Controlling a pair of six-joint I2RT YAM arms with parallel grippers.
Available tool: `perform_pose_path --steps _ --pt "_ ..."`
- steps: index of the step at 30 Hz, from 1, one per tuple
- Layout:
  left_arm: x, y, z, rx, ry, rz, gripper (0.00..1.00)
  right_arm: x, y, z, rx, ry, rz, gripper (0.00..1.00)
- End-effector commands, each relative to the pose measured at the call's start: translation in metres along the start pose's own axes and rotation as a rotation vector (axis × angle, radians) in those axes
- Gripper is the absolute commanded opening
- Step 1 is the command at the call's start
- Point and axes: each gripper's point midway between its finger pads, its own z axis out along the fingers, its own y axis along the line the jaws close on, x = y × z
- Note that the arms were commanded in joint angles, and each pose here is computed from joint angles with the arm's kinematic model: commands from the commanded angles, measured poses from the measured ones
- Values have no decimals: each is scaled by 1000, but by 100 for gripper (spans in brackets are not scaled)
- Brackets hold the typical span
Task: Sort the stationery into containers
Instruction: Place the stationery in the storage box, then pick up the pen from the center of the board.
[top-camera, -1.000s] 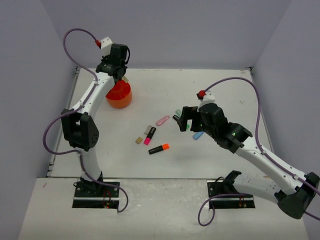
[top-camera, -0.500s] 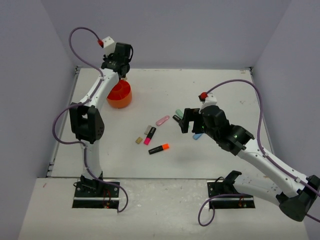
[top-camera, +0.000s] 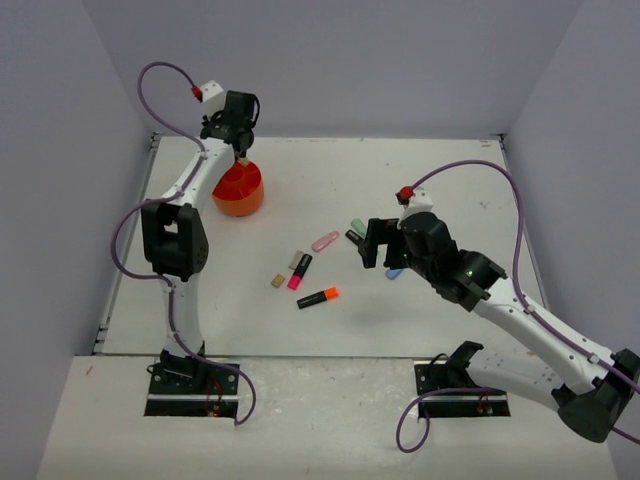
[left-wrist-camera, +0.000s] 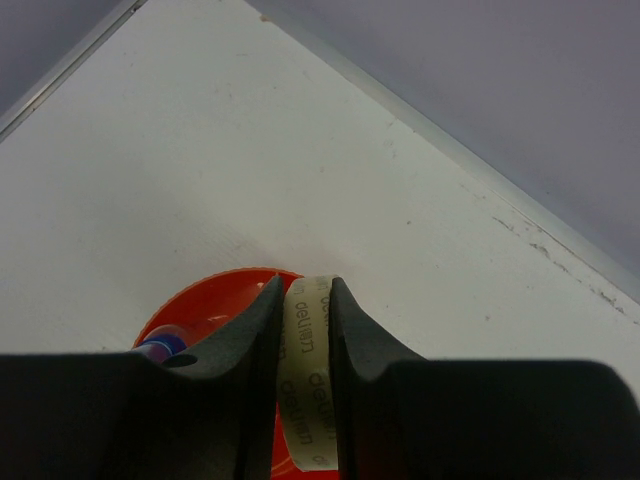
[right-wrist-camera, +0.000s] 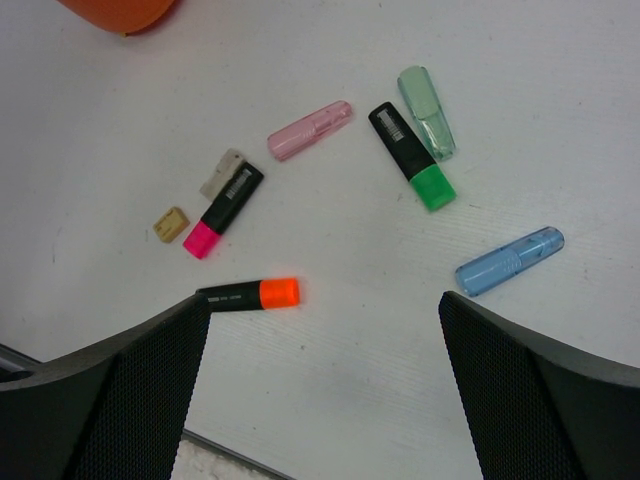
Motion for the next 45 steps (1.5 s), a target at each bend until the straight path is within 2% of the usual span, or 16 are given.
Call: perform_pose_path --steps 1,10,11,14,15,16,17,21,25,28,30,33,37,40,42,45 --pt "-3 -3 7 4 -32 -49 0 0 -4 4 27 -1 11 99" --pt "13 6 13 -34 -14 -36 0 4 -3 7 21 16 10 99" --pt "13 6 13 -34 -12 -36 3 5 -3 7 22 16 8 99" --pt "11 7 11 -32 -16 -44 21 5 -3 7 22 16 6 99" --pt "9 7 10 -30 -20 -48 32 5 -3 7 20 17 5 99" --pt "8 7 9 -29 -24 -50 48 5 -3 7 19 18 3 99" --pt "6 7 8 -27 -25 -52 56 5 -2 7 19 18 3 99" --pt "-5 6 -1 -9 -37 -71 63 5 -2 8 19 20 0 99" --pt "-24 -2 -18 56 -48 -102 66 6 0 11 11 28 -8 99" --pt "-44 -11 -39 126 -71 -129 73 11 0 19 18 47 -18 99" --pt "-64 -18 -69 194 -103 -129 89 15 -6 30 35 77 -17 99" --pt "-82 -21 -120 297 -130 -118 100 34 -19 57 55 196 -3 99" --pt "-73 -3 -184 473 -88 -109 100 46 -32 81 85 280 -4 98" --pt "-72 24 -235 611 -112 -143 100 55 -34 96 33 374 -22 91" --pt "-43 38 -246 669 -62 -115 100 65 -45 111 67 425 -20 88" --pt "-26 61 -278 778 -32 -99 100 59 -55 129 114 433 -16 84"
